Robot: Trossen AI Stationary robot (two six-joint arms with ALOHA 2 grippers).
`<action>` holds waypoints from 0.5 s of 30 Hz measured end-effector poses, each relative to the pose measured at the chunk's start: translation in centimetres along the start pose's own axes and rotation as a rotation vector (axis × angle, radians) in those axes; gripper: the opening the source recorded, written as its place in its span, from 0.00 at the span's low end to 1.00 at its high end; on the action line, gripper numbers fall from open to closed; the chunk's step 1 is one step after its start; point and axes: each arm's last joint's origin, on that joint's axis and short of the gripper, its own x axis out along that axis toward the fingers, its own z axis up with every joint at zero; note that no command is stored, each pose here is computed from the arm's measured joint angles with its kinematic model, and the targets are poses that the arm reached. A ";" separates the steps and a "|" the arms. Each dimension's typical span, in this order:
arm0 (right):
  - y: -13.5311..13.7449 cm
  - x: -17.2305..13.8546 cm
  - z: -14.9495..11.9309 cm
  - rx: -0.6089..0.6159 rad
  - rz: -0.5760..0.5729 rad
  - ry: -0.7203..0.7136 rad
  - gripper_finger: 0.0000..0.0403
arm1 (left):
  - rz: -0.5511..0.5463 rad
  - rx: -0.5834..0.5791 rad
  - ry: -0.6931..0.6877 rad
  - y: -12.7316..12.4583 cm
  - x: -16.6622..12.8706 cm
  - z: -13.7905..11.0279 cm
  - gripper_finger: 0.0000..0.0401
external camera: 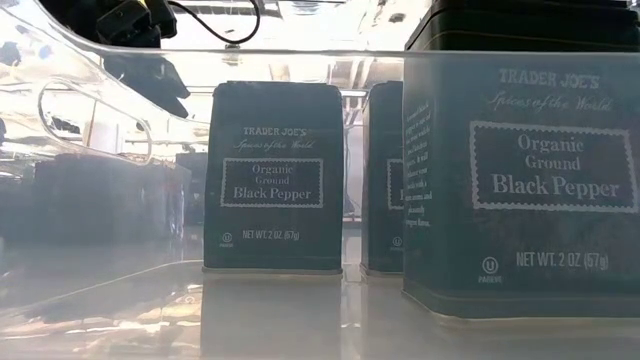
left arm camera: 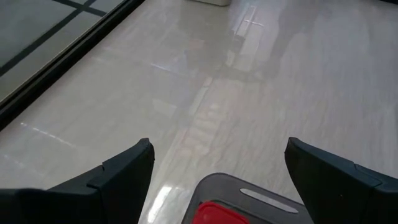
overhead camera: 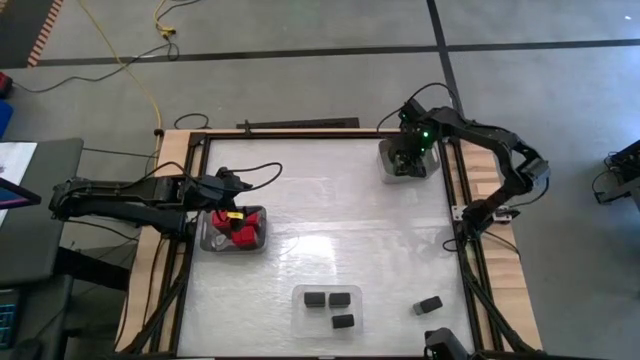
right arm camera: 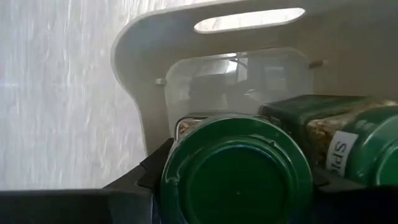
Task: Sort spices by type
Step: Put the green seasoning bottle into the grey bin
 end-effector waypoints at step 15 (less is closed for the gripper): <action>0.0 0.6 0.2 0.026 0.018 0.013 0.54 | 0.002 0.007 0.000 0.0 0.0 0.0 0.87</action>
